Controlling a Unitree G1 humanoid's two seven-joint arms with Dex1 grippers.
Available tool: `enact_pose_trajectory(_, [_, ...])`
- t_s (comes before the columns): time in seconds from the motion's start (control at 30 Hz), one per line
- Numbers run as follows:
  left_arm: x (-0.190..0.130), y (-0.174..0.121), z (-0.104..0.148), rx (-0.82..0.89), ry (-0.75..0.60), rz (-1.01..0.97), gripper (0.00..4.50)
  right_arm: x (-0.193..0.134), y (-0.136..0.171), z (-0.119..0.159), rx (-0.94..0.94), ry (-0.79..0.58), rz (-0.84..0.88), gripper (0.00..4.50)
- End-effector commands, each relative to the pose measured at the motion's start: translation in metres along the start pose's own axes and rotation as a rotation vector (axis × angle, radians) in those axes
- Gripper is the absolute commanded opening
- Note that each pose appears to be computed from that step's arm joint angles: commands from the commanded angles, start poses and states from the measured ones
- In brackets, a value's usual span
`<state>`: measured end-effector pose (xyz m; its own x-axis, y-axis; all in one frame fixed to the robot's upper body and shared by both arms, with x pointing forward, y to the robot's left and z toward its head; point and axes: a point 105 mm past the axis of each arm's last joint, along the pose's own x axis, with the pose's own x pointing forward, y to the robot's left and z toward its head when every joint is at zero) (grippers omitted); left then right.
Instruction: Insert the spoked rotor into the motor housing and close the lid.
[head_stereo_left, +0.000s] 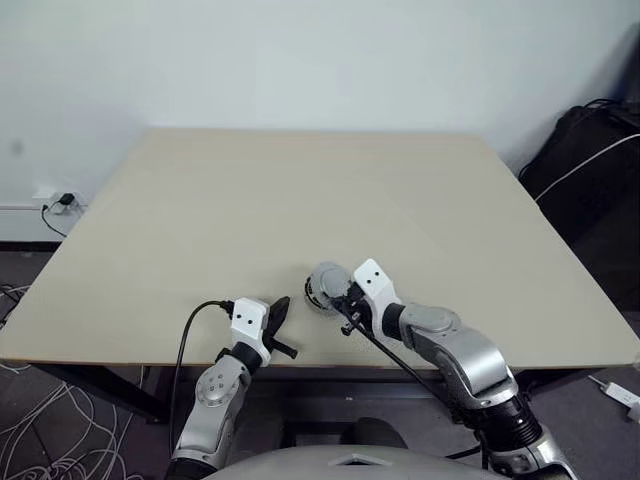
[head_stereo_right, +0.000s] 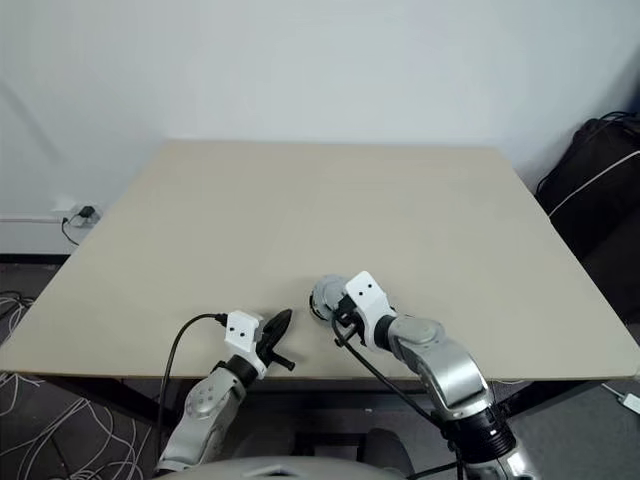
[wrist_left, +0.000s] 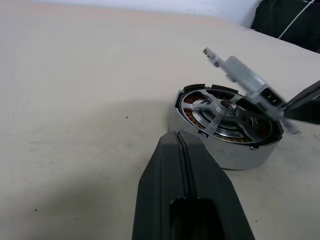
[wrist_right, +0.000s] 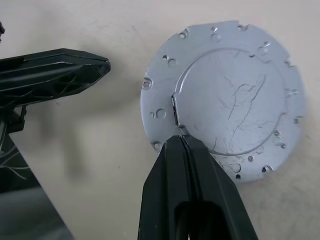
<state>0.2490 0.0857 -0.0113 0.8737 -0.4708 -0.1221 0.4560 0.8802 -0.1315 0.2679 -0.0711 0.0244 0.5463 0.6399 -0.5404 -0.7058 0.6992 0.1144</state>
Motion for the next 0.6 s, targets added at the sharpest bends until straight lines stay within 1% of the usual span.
enact_pose_trajectory(0.03, [0.003, 0.000, 0.018, 0.020, -0.065, -0.006, 0.00, 0.005, 0.000, 0.012, -0.021, -0.041, 0.008, 0.03])
enact_pose_trajectory(0.2, [0.004, -0.001, 0.018, 0.019, -0.067, -0.006, 0.00, 0.012, 0.003, 0.005, -0.015, -0.014, 0.023, 0.03])
enact_pose_trajectory(0.27, [0.004, -0.001, 0.019, 0.019, -0.068, -0.005, 0.00, 0.011, 0.005, 0.007, -0.037, -0.031, 0.031, 0.03])
enact_pose_trajectory(0.33, [0.003, -0.001, 0.019, 0.019, -0.069, -0.002, 0.00, 0.003, 0.011, 0.019, -0.061, -0.096, 0.067, 0.03])
enact_pose_trajectory(0.4, [0.002, 0.000, 0.018, 0.015, -0.068, 0.001, 0.00, -0.007, 0.016, 0.035, -0.111, -0.202, 0.094, 0.03])
enact_pose_trajectory(0.47, [0.002, 0.000, 0.018, 0.012, -0.068, 0.003, 0.00, -0.015, 0.012, 0.050, -0.124, -0.303, 0.056, 0.03])
enact_pose_trajectory(0.5, [0.002, 0.000, 0.018, 0.011, -0.067, 0.003, 0.00, -0.017, 0.007, 0.054, -0.124, -0.331, 0.027, 0.03])
enact_pose_trajectory(0.6, [0.002, 0.000, 0.018, 0.012, -0.067, 0.002, 0.00, -0.017, -0.011, 0.058, -0.124, -0.383, -0.074, 0.56])
